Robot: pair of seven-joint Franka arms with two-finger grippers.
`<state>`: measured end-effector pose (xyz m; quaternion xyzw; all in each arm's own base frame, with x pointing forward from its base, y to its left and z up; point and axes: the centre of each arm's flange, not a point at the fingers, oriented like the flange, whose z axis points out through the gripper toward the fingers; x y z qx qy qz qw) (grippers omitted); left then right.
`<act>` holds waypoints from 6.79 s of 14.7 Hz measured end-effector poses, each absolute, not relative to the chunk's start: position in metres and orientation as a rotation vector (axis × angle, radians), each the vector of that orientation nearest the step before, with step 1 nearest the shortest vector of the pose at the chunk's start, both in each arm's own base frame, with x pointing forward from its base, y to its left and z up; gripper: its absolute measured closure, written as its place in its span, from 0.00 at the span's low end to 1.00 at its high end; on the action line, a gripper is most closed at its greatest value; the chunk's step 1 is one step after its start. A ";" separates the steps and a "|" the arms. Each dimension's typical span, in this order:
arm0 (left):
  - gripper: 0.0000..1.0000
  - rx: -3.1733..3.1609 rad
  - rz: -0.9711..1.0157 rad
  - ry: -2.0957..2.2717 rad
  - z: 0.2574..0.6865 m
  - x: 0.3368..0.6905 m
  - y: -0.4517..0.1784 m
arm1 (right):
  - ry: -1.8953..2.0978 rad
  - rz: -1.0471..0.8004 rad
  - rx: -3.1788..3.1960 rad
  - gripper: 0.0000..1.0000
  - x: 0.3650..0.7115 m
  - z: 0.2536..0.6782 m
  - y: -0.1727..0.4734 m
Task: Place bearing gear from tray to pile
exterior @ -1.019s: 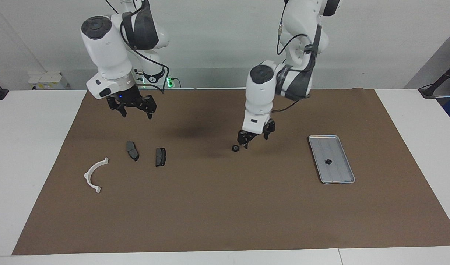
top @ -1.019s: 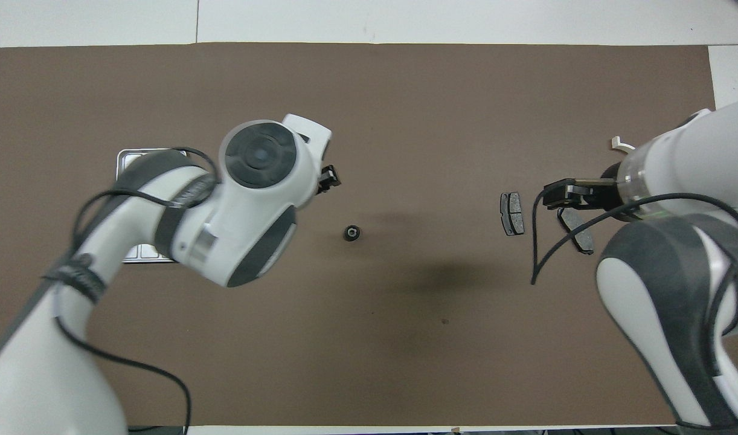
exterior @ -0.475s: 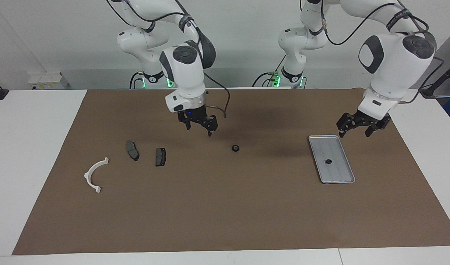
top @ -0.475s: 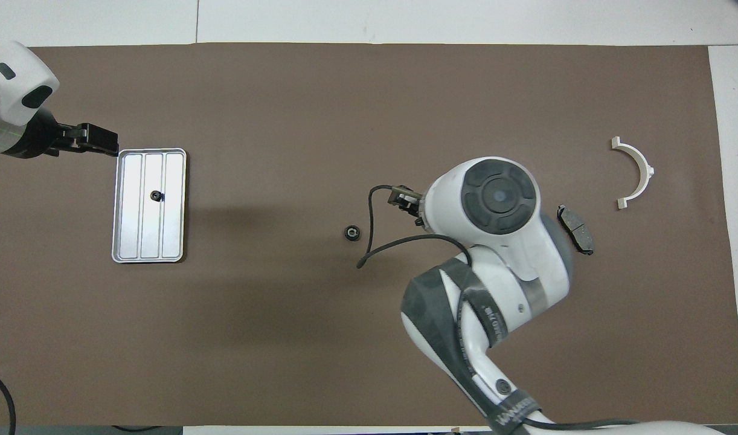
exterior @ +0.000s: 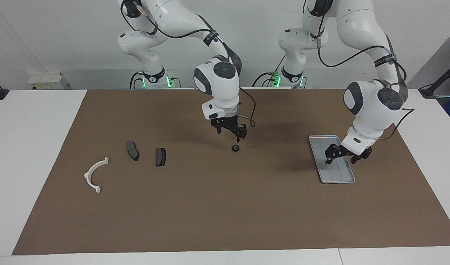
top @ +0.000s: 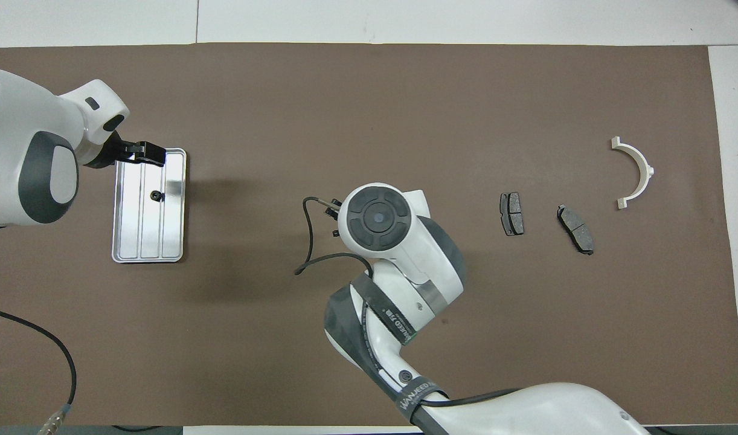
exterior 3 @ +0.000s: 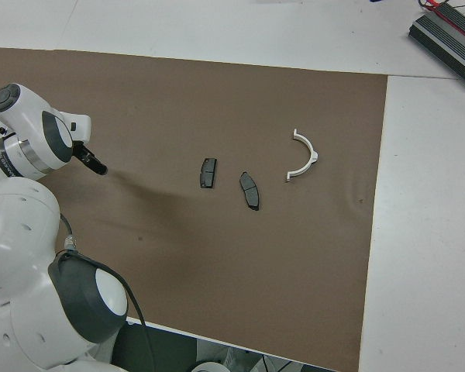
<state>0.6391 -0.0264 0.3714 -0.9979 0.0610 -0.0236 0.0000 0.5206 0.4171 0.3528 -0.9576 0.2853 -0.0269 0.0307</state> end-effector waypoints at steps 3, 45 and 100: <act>0.10 -3.136 -0.019 0.186 0.351 0.626 -0.023 | 0.907 -0.099 -2.981 0.00 0.529 0.310 0.447; 0.76 -3.143 0.032 -0.364 0.525 0.544 -0.289 | -0.326 0.008 -3.183 0.65 0.673 0.429 0.026; 0.00 -3.057 -0.231 -0.476 0.503 0.517 -0.357 | 0.011 0.026 -3.207 0.00 0.618 0.481 0.137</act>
